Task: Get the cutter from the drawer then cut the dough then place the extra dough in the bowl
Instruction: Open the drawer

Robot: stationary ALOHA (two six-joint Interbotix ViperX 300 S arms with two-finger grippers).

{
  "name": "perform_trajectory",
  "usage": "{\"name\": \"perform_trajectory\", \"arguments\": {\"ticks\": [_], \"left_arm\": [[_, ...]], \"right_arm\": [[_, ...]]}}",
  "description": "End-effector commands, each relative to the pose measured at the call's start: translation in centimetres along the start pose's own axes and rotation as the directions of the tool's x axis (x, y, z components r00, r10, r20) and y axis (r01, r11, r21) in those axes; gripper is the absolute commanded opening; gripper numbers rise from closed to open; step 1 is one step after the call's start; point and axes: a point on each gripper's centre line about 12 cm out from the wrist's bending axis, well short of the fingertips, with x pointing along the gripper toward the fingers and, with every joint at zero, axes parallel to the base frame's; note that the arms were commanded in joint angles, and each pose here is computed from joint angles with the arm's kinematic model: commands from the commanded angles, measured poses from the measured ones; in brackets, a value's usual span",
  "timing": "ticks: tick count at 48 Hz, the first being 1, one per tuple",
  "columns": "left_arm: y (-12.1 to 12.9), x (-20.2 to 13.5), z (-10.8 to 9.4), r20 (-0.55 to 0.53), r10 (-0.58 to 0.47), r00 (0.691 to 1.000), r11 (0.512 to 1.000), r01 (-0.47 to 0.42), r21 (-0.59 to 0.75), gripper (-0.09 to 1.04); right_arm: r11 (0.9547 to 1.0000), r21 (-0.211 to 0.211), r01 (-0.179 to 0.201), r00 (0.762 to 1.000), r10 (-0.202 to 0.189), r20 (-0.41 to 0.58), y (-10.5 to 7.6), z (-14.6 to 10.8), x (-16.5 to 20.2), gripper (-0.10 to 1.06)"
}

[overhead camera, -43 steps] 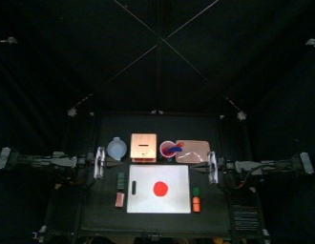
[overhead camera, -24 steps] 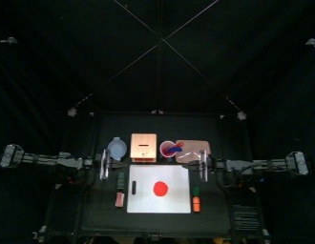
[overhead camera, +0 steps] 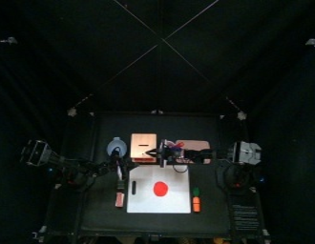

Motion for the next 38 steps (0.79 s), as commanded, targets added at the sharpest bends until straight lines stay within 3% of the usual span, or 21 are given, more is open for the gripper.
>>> {"name": "perform_trajectory", "arguments": {"ticks": [1, 11, 21, 38], "left_arm": [[-0.4, 1.9, -0.9, -0.009, 0.039, 0.999, 0.996, -0.039, -0.078, 0.21], [0.1, 2.9, -2.1, -0.034, 0.074, 0.997, 0.969, -0.08, -0.236, 0.4], [1.1, 3.0, -2.8, -0.06, 0.142, 0.988, 0.894, -0.155, -0.42, 0.64], [1.8, 3.9, -3.8, -0.097, 0.198, 0.975, 0.836, -0.22, -0.503, 0.73]], "right_arm": [[0.9996, -0.027, 0.012, 0.998, -0.011, 0.055, -1.1, 1.5, 1.5, -0.01], [0.9993, -0.037, -0.005, 1.0, 0.005, 0.004, -0.9, 0.1, 2.8, -0.01], [0.9993, -0.036, -0.013, 0.998, 0.01, -0.07, -0.6, -1.0, 2.8, -0.01], [0.9989, -0.04, -0.025, 0.994, 0.021, -0.112, 0.0, -1.4, 2.8, -0.01]]}}
